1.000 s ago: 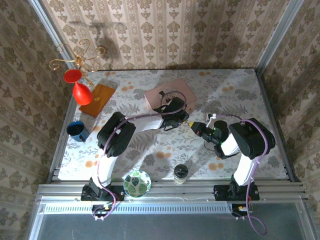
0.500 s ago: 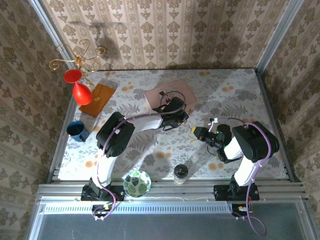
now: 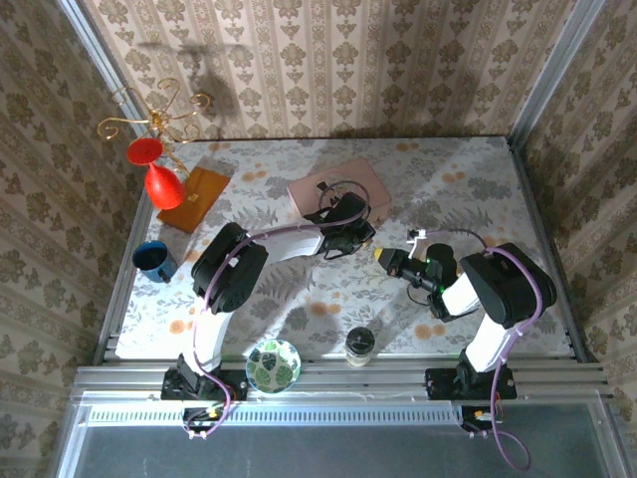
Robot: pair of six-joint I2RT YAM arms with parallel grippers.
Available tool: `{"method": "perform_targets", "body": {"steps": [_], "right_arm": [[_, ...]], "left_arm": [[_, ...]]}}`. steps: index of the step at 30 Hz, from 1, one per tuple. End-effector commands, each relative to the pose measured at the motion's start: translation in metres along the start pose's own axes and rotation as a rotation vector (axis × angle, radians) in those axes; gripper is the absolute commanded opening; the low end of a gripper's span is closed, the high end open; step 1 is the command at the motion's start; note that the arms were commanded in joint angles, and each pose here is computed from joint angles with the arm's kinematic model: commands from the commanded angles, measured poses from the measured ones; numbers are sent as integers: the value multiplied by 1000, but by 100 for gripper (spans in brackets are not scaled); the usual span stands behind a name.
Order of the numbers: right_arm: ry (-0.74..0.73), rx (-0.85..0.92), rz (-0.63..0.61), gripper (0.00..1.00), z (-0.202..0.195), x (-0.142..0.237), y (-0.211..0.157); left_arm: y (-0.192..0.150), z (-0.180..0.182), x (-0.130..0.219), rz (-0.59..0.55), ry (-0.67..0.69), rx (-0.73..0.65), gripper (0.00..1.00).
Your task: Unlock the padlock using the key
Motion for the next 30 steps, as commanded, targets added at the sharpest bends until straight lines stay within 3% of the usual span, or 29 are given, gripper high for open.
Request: {"method": "perform_targets", "body": {"steps": [1, 30], "right_arm": [[32, 58, -48, 0, 13, -4, 13], [-66, 65, -57, 0, -2, 2, 6]], "left_arm": [[3, -39, 15, 1, -124, 5, 0], [2, -40, 11, 8, -140, 24, 0]]}}
Point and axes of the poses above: each hand's point on the last joint's axis, 136 mm out from that joint toward the fingers, its own x axis back along the fingers, its own z axis along the line the jaws close on, y = z × x, the point moved 4 cm from there along x, back along the fingers, and after that the axes turned 3 degrees about -x, right-handed, at the moved point
